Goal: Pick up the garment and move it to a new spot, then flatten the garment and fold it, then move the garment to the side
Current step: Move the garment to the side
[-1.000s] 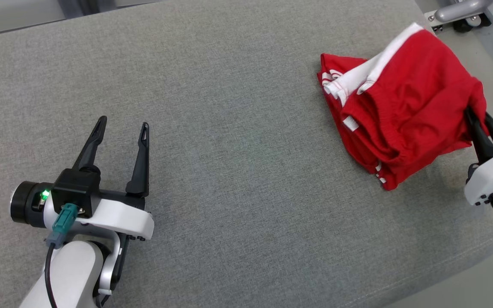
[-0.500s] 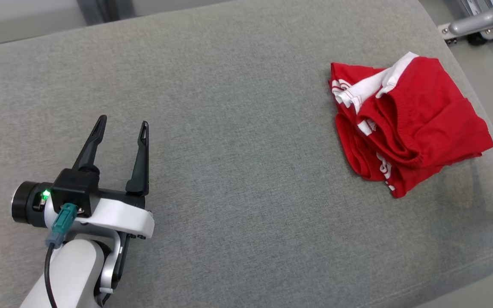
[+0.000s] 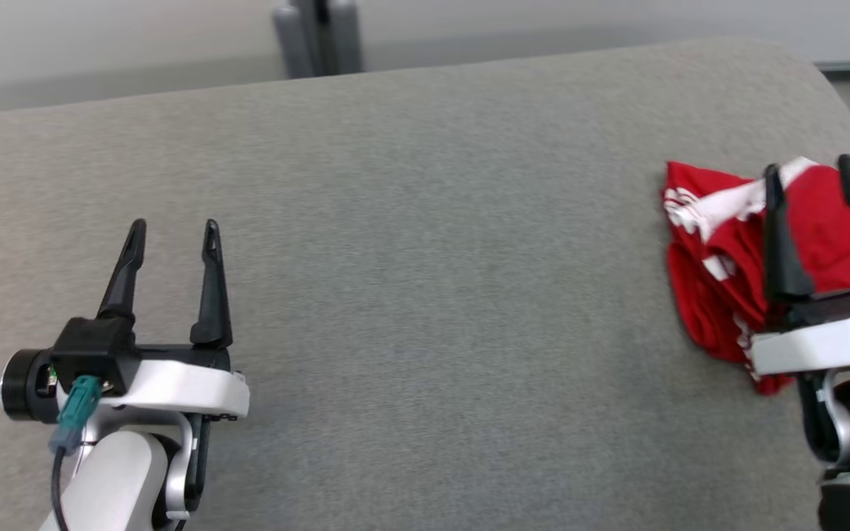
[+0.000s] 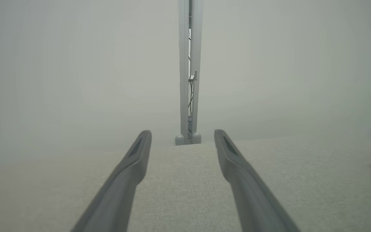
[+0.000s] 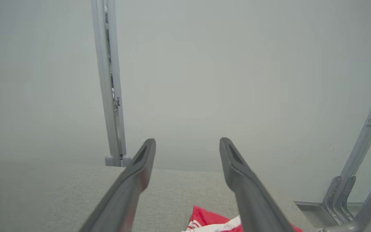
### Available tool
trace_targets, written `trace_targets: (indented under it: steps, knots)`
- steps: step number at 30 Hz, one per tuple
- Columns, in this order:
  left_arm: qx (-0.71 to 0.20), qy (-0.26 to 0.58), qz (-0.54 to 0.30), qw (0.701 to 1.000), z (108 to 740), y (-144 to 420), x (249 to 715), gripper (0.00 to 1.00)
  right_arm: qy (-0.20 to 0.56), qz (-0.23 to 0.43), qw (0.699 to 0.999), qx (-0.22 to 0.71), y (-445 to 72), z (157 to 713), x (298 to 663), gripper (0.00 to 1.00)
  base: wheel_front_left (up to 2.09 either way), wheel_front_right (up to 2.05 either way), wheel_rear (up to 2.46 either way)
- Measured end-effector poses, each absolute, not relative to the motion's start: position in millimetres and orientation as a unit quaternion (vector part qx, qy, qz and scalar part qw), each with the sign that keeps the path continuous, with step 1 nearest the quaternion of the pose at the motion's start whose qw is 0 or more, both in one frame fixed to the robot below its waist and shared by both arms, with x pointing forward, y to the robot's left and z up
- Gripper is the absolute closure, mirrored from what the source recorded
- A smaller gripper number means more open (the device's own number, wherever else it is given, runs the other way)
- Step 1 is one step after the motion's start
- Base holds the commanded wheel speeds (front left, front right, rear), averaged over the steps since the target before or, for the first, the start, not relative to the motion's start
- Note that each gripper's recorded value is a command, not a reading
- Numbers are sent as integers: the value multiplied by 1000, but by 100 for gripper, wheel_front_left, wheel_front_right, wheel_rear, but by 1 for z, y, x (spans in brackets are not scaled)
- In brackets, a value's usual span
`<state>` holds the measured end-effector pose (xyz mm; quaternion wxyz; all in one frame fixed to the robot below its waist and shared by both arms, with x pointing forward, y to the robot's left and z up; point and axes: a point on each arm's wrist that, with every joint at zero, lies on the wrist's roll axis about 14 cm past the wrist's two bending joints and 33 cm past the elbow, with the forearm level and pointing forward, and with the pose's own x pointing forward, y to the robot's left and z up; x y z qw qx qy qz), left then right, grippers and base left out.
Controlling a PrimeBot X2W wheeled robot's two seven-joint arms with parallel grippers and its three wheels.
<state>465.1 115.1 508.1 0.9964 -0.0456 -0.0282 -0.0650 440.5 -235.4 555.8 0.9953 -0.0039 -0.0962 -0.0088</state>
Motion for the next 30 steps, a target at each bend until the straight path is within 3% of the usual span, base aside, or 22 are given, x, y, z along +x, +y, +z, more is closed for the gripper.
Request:
trace_targets:
  steps: [11, 30]
  knots:
    - [-47, -73, 51, 995, 540, 194, 413, 0, -86, 76, 993, 36, -157, 555, 424, 0, 0, 0, 0]
    - [-52, -51, 10, 997, 529, 176, 360, 0, -56, 36, 997, 31, -179, 536, 362, 0, 0, 0, 0]
